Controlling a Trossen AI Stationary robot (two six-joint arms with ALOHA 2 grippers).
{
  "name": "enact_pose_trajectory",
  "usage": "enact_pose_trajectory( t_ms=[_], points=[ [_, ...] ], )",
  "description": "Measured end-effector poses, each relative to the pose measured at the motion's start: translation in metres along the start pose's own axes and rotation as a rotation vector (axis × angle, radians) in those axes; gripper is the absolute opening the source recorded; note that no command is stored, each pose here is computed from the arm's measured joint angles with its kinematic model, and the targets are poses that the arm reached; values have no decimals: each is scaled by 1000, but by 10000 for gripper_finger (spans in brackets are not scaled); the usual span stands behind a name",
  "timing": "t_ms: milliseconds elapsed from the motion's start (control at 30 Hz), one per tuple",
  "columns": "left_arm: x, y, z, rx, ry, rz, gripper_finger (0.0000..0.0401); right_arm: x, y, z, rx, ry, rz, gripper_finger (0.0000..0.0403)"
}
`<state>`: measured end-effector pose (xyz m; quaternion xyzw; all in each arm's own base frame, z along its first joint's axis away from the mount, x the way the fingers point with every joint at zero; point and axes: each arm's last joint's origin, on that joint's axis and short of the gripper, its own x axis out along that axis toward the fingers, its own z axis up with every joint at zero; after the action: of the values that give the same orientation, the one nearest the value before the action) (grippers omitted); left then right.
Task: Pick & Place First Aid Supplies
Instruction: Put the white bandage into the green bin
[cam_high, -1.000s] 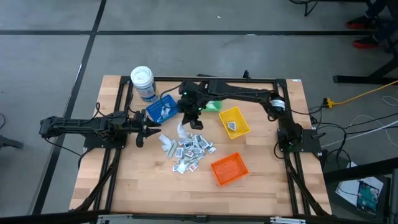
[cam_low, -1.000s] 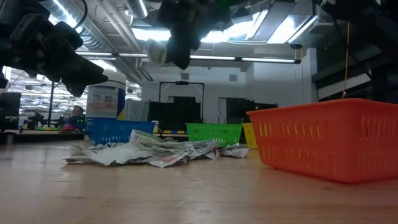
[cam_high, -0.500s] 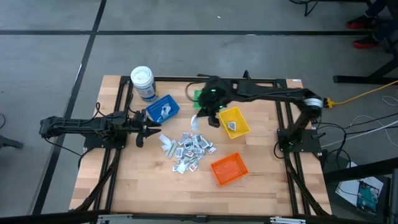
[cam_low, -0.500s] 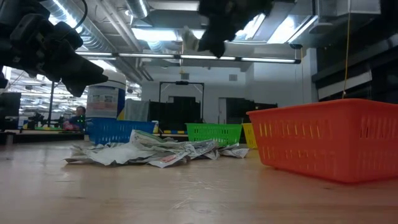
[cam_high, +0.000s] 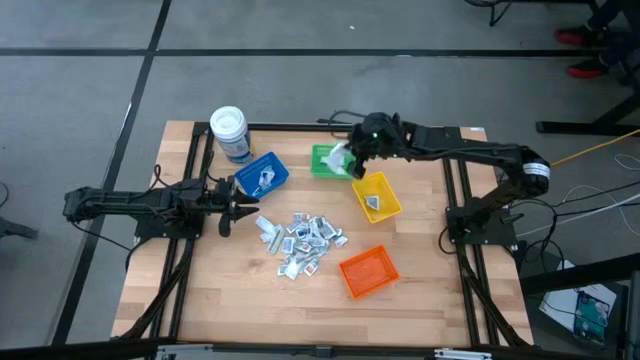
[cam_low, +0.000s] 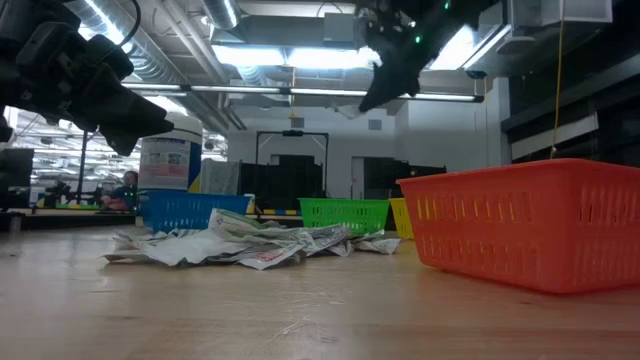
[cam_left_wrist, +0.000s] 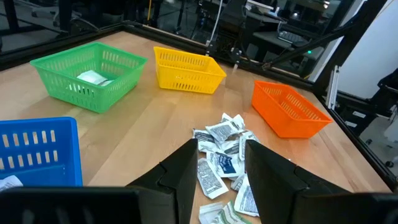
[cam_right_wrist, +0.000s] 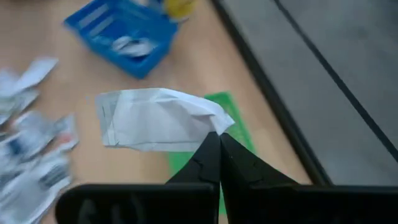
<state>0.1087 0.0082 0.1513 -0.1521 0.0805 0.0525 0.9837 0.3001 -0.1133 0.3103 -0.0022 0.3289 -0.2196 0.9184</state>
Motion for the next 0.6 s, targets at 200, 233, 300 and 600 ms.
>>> enact_pose_trajectory(
  t_ms=[200,233,300,600],
  points=[
    [0,0,0,0,0,0,127,27,-23,-11,238,2,-65,3],
    [0,0,0,0,0,0,127,32,-24,-13,269,13,-70,3],
    [0,0,0,0,0,0,127,43,-26,-16,332,25,-78,3],
    [0,0,0,0,0,0,127,94,-16,-38,623,123,-61,4]
  ],
)
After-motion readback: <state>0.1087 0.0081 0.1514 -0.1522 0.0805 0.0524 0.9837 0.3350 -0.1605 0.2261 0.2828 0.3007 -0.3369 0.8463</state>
